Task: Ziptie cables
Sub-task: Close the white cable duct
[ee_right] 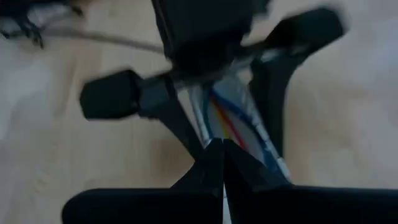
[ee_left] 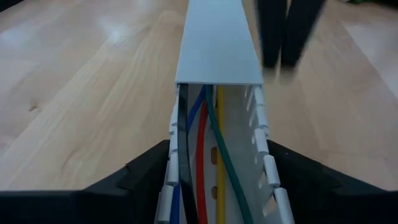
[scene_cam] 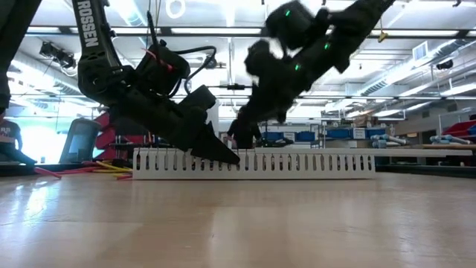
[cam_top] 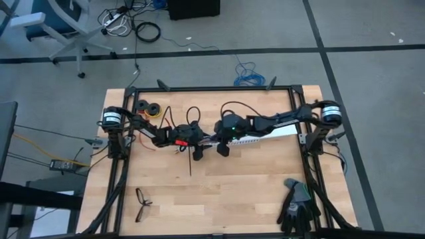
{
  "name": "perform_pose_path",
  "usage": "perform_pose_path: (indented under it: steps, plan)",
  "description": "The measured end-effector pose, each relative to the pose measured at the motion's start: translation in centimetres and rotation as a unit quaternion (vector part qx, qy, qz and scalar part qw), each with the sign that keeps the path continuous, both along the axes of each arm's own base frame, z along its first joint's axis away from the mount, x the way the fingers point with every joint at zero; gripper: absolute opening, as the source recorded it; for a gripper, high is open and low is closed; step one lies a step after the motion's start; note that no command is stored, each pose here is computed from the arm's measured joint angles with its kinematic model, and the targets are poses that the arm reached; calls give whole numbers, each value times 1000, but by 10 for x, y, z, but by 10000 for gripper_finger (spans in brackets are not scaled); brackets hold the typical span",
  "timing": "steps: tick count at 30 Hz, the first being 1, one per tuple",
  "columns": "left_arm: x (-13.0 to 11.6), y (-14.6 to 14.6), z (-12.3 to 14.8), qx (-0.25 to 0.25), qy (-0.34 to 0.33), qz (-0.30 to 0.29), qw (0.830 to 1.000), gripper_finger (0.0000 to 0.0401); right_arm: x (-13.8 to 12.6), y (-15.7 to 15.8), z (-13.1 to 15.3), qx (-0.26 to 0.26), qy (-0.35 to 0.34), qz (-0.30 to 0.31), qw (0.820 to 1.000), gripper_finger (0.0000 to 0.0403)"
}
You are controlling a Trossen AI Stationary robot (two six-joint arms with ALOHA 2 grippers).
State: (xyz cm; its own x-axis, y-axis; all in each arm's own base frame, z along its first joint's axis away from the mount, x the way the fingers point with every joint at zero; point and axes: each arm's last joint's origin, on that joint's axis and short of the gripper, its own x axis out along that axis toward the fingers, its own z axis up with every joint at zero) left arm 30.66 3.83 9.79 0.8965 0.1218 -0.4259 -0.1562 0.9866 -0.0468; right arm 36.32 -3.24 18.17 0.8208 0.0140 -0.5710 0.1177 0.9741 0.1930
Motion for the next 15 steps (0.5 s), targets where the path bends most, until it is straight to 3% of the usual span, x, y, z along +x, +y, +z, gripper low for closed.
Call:
perform_pose_path:
  steps: [8,15]
  plan:
    - [0,0,0,-4,1,-8,1000,290,-22,2,29,-9,-36,-12,999,0]
    - [1,0,1,1,-2,-4,1000,305,-41,1,34,-36,-3,-56,998,0]
